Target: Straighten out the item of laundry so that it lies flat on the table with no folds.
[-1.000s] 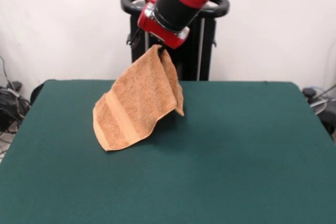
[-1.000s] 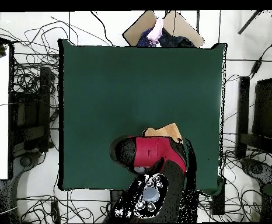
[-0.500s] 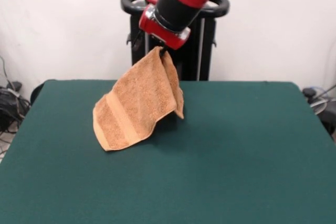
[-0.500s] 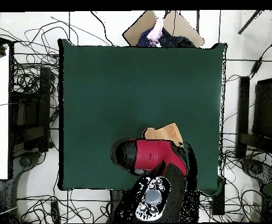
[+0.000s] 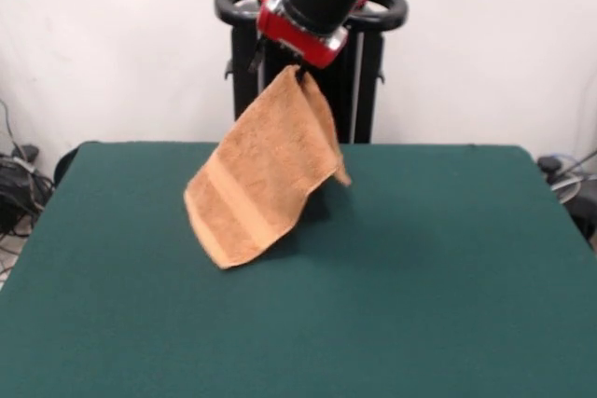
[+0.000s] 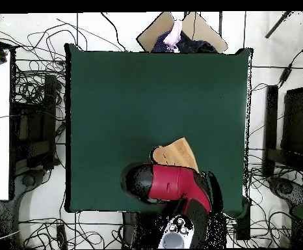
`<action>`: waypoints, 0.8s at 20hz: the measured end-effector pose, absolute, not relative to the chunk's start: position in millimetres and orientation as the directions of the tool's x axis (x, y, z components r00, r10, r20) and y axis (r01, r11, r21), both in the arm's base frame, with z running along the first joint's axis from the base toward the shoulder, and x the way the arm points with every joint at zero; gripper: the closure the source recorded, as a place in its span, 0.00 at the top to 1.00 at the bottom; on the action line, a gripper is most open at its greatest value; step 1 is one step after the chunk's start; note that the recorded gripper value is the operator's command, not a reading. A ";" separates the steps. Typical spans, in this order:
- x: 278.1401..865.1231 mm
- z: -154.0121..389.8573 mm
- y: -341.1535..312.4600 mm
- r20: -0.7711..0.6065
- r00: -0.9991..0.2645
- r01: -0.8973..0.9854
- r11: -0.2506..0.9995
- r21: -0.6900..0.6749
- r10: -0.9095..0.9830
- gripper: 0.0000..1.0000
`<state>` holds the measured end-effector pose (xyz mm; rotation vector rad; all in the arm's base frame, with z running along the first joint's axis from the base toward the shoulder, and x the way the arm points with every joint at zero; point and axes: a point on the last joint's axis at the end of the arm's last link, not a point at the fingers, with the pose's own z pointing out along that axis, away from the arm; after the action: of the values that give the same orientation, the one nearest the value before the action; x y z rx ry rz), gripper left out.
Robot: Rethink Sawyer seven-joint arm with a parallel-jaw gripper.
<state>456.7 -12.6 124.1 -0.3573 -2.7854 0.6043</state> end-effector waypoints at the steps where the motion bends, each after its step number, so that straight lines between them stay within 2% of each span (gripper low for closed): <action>1: 456.2 127.2 -10.0 0.204 -0.933 0.186 0.884 -0.430 0.296 1.00; 7: 456.4 156.3 18.1 0.177 -0.929 0.241 0.893 -0.380 0.326 1.00; 16: 464.0 166.4 35.5 0.139 -0.917 0.324 0.901 -0.288 0.374 1.00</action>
<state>464.0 35.5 166.4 -0.5329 -2.8752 0.3867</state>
